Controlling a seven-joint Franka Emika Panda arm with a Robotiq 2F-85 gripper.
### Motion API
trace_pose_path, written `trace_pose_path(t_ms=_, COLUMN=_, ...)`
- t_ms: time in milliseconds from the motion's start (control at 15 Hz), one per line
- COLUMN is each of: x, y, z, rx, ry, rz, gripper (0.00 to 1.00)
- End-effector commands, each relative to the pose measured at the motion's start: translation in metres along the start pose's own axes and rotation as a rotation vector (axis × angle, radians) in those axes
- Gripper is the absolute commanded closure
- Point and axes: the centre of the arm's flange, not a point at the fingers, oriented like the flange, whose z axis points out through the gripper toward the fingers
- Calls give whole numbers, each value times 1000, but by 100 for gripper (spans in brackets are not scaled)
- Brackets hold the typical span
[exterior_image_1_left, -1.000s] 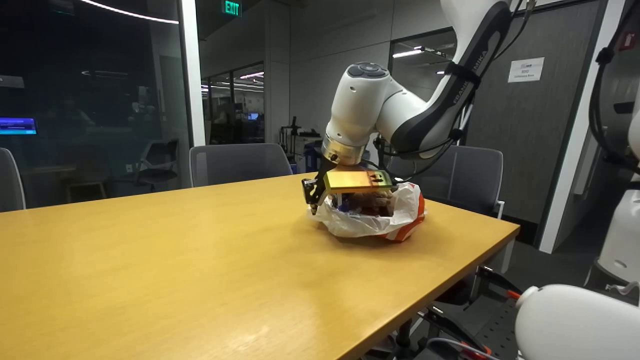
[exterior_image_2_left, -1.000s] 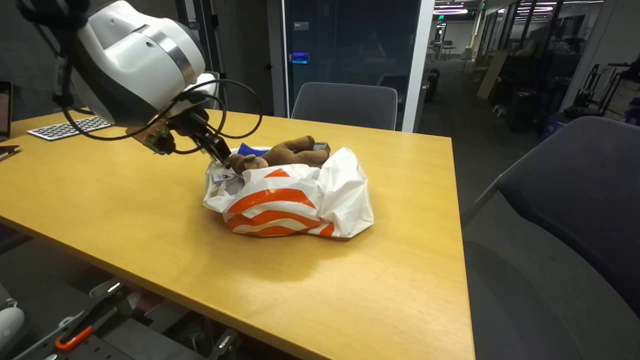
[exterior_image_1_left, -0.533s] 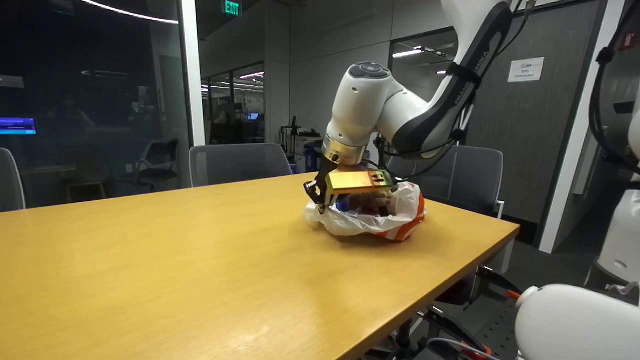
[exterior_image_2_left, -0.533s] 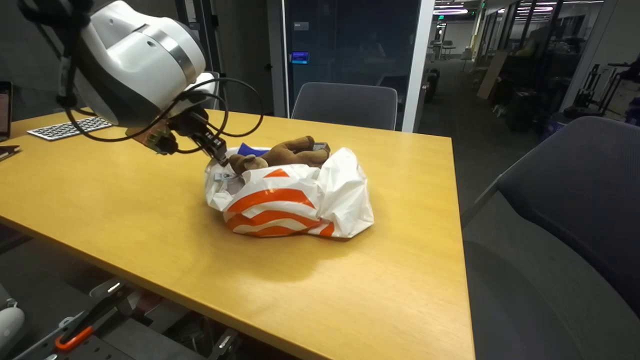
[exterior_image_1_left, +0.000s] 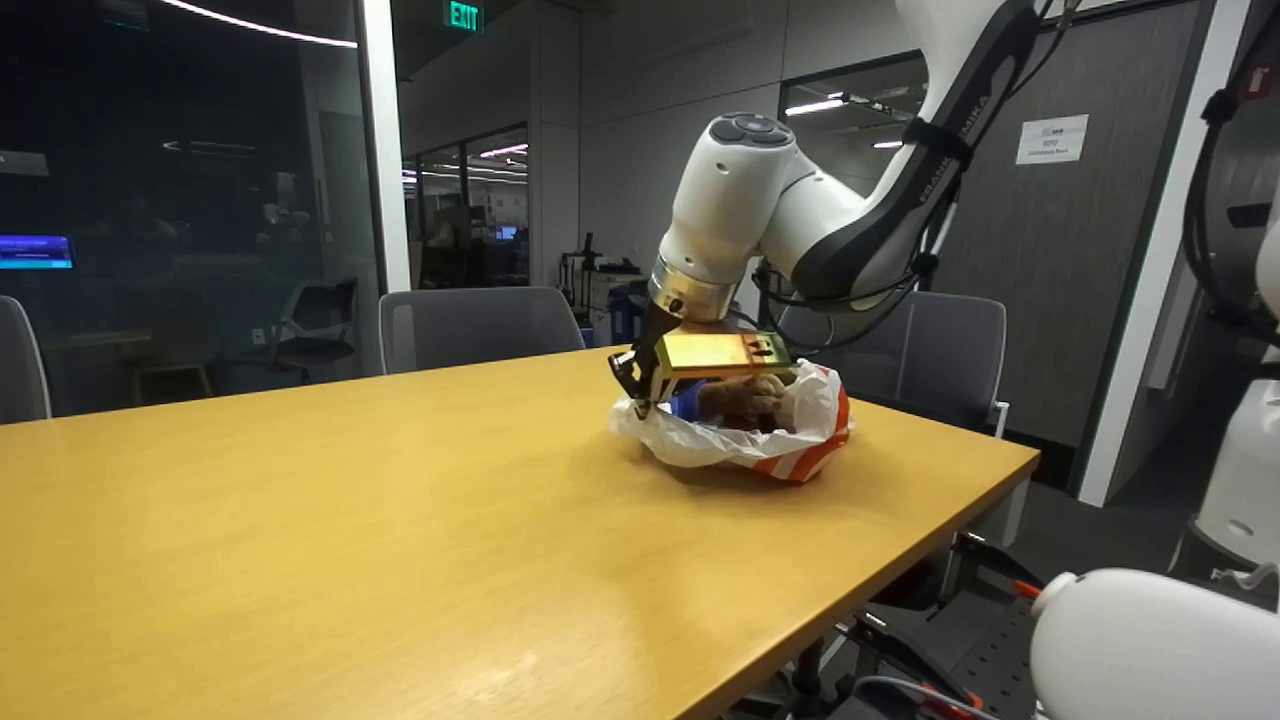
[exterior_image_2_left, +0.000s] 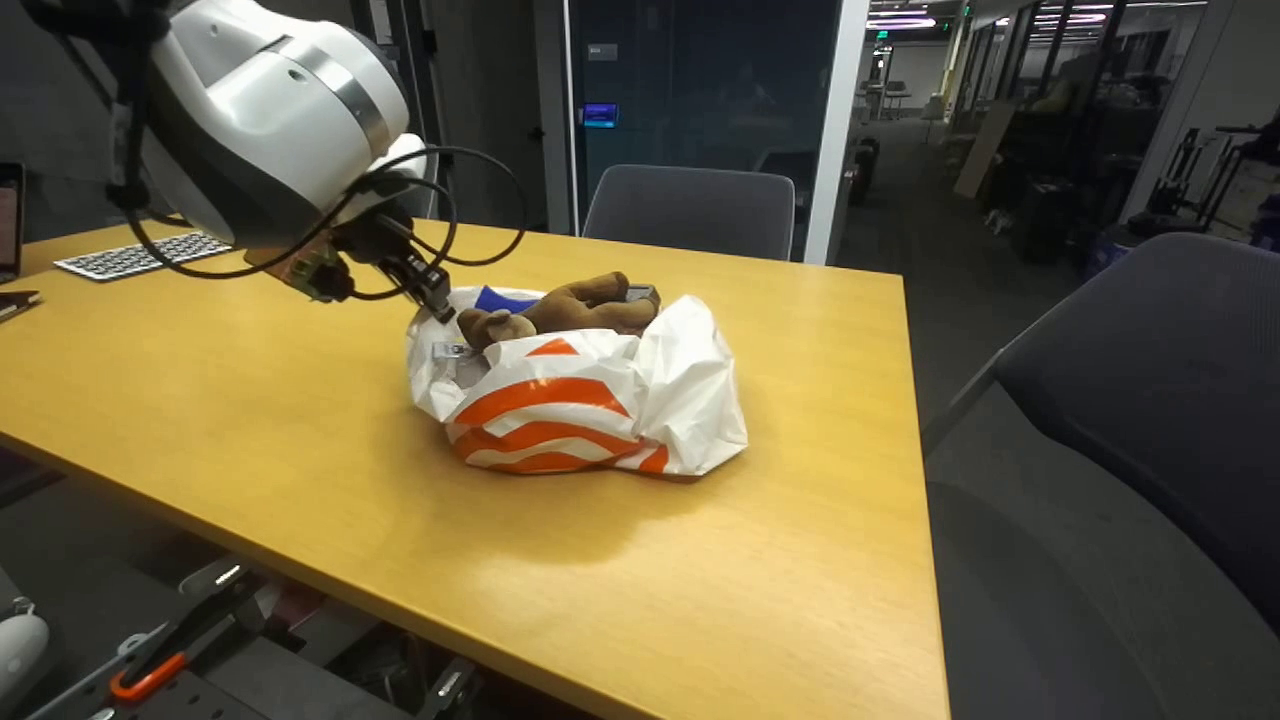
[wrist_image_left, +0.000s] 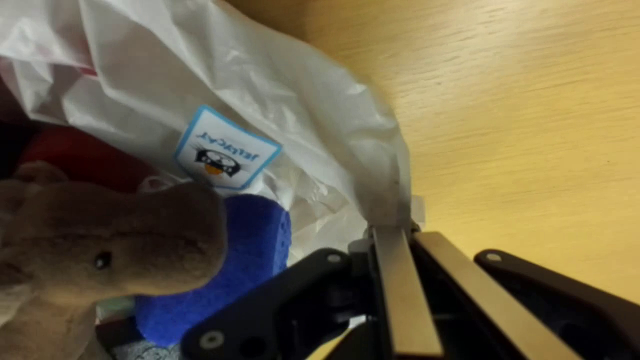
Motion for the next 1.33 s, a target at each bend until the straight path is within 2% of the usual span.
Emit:
trace_pose_path(t_ms=0, x=-15, y=3, z=-68, rx=35, ry=135, rz=-22, gripper=98)
trace_pose_path(t_ms=267, x=-33, y=6, z=-122, rx=26, ry=310, rz=-34, gripper=98)
trace_pose_path(t_ms=467, x=-40, y=10, z=-147, rx=8, ry=430, rz=-15, gripper=98)
trace_pose_path(t_ms=800, x=-56, y=18, z=-191, rx=-63, ry=617, rz=3, gripper=98)
trace_pose_path(t_ms=933, x=-52, y=18, z=-204, rx=-96, ry=701, rz=18, gripper=98)
trace_pose_path(t_ms=1067, x=-46, y=16, z=-204, rx=-110, ry=736, rz=12, gripper=98)
trace_pose_path(t_ms=1267, x=-35, y=17, z=-181, rx=-73, ry=646, rz=0, gripper=98)
